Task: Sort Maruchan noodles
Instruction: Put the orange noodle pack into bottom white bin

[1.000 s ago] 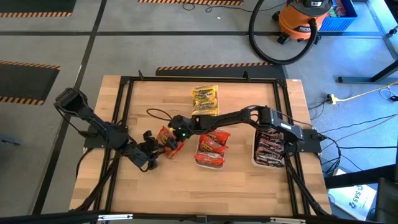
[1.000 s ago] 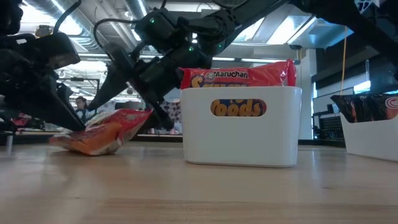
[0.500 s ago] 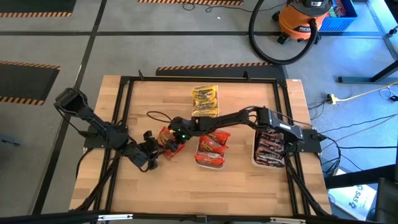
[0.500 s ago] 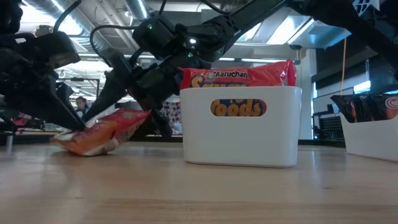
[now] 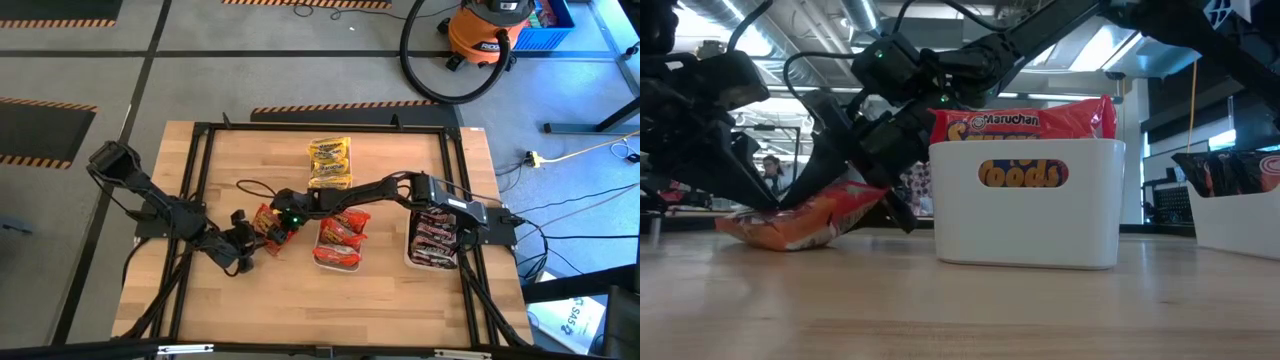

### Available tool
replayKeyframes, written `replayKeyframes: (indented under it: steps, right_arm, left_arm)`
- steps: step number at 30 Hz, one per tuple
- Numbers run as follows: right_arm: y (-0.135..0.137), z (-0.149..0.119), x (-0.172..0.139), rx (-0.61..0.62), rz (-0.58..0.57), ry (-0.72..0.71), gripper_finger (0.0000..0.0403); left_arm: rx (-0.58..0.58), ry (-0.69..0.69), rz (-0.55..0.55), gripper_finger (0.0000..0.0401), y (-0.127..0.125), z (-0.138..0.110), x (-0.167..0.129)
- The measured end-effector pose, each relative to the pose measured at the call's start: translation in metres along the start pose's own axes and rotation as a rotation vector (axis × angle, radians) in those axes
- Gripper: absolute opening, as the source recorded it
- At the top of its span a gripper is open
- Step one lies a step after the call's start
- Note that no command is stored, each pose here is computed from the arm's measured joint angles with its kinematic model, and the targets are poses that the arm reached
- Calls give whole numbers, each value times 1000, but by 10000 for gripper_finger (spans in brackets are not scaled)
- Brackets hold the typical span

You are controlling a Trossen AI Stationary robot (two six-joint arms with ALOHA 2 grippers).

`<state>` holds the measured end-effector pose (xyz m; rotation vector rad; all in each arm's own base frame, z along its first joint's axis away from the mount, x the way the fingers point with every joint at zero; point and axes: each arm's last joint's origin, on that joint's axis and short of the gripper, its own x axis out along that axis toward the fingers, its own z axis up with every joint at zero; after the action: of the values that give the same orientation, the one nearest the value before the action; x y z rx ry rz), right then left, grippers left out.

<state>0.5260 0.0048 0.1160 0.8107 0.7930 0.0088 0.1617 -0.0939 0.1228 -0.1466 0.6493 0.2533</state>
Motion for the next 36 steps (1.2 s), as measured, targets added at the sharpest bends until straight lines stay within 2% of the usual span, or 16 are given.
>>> replayKeyframes:
  steps: [4,7,11,18,23,28,31,36]
  right_arm:
    - [2,0,0,-36,7,-5,168]
    - [4,1,-4,-62,5,1,147]
    - [12,5,-16,-105,-5,-3,147]
    - [42,15,-58,-224,-77,-29,150]
    - [80,13,-104,-341,-148,-64,149]
    - [119,-10,-146,-426,-253,-43,151]
    - [144,-32,-170,-497,-313,-30,151]
    - [176,-77,-184,-606,-378,2,151]
  left_arm:
    - [11,24,-38,124,1,1,-4]
    - [1,35,-80,124,2,5,-9]
    - [-35,0,-125,124,4,13,-19]
    - [-92,-75,-221,124,8,26,-36]
    - [-146,-146,-209,124,9,33,-40]
    - [-176,-280,-199,124,5,45,-40]
    - [-176,-335,-248,124,0,52,-39]
    - [-163,-367,-317,124,-11,55,-31]
